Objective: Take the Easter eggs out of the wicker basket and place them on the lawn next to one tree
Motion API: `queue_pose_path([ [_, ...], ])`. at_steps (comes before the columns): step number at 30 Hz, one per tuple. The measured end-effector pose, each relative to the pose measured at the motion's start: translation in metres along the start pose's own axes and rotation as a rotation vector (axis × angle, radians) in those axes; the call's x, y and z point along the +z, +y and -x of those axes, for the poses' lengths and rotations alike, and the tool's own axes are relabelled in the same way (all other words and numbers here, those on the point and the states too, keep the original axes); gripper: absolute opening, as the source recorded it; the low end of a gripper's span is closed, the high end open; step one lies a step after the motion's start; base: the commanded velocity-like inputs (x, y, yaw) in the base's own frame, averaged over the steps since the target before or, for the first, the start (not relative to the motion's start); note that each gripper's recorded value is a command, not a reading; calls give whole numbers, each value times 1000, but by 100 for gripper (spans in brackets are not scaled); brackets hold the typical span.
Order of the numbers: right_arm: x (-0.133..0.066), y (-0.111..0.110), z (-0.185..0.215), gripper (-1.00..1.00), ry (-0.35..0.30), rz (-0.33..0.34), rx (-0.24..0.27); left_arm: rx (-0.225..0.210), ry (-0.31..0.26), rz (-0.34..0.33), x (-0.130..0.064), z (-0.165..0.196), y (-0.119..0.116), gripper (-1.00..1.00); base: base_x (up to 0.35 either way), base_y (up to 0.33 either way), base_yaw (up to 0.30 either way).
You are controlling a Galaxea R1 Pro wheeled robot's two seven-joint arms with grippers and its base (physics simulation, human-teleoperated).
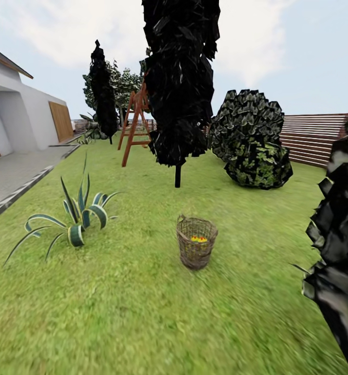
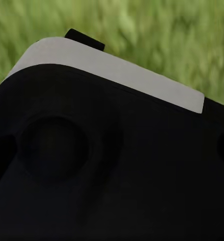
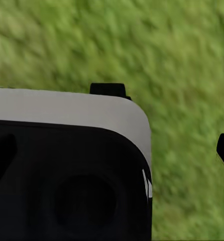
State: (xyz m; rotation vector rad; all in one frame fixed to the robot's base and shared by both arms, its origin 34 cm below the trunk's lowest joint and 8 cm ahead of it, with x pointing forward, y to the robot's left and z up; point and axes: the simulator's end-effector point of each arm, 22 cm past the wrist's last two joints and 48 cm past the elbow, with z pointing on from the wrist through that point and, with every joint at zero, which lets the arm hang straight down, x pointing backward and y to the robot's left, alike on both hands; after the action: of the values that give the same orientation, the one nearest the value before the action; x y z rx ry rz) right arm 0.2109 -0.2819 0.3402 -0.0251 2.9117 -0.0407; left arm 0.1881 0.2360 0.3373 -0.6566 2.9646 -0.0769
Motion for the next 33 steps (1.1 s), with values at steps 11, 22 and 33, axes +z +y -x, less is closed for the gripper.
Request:
queue_pose_path([
  [11,0,3,0,100,1,4,1,-1,1,0,0,0,0,100,330,0,0],
  [22,0,4,-1,100,3,7,0,-1,1,0,0,0,0,100,331,0,0],
  [33,0,8,-2,100,4,13,-1,-1,1,0,0,0,0,100,331,0,0],
])
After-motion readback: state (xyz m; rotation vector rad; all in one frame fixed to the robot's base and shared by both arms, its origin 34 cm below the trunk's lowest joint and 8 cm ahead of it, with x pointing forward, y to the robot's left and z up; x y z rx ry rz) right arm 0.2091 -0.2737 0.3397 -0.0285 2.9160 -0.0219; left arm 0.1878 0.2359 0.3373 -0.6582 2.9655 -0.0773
